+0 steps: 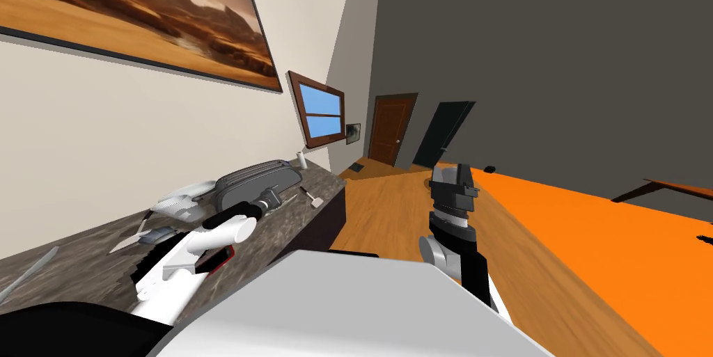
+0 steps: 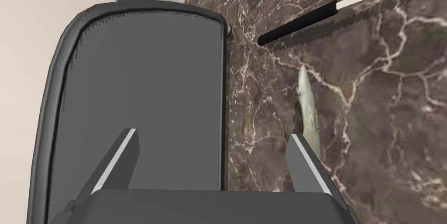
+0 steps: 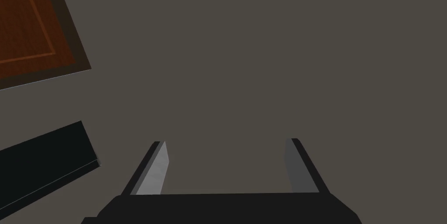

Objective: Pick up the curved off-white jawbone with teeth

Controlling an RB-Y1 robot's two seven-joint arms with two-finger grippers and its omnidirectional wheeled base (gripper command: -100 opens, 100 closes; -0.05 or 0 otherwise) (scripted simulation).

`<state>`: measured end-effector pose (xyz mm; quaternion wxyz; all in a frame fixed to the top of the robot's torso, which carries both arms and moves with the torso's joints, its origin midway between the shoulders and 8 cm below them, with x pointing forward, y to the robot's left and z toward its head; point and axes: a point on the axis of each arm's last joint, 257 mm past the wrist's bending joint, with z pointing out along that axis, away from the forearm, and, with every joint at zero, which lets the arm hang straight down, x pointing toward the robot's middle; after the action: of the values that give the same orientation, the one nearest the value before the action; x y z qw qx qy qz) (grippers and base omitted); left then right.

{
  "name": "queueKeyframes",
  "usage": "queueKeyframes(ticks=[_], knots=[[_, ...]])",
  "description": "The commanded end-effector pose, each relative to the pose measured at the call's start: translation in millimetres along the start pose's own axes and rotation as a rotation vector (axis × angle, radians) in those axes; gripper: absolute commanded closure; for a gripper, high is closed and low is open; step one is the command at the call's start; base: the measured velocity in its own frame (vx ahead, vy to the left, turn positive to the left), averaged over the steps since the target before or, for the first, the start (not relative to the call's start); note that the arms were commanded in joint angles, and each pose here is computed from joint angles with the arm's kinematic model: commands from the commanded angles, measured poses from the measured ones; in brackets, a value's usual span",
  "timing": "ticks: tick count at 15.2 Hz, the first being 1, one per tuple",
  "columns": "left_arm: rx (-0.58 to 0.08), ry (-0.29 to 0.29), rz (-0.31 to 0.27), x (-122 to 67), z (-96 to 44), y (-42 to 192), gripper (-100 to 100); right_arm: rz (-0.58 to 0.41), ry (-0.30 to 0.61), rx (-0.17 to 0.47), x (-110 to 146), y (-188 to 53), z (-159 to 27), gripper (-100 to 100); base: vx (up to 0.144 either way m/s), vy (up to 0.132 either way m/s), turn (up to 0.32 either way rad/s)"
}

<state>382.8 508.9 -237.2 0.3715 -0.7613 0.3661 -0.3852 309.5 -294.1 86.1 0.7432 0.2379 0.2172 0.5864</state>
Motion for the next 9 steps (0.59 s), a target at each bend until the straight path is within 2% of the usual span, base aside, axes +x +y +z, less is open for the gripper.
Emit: queueKeyframes(ticks=[1, 3, 4, 7, 8, 9], knots=[[-0.039, -0.033, -0.058, -17.7, 1.1, 3, -100, 0.0, 0.0, 0.0, 0, 0, 0.0, 0, -0.023, 0.027, -0.182], [-0.075, -0.049, -0.058, -21.6, 0.4, 12, -100, 0.0, 0.0, 0.0, 0, 0, 0.0, 0, -0.024, 0.033, -0.13], [-0.09, -0.068, -0.11, -33.8, 0.5, 10, -100, 0.0, 0.0, 0.0, 0, 0, 0.0, 0, -0.025, 0.035, -0.104], [-0.127, -0.085, -0.11, -37.5, -0.9, 20, -100, 0.0, 0.0, 0.0, 0, 0, 0.0, 0, -0.019, 0.024, -0.091], [-0.149, -0.106, -0.162, -49.3, -1.7, 20, -100, 0.0, 0.0, 0.0, 0, 0, 0.0, 0, -0.02, 0.017, -0.13], [-0.164, -0.113, -0.162, -50.7, -2.5, 24, -100, 0.0, 0.0, 0.0, 0, 0, 0.0, 0, -0.027, 0.026, -0.155]])
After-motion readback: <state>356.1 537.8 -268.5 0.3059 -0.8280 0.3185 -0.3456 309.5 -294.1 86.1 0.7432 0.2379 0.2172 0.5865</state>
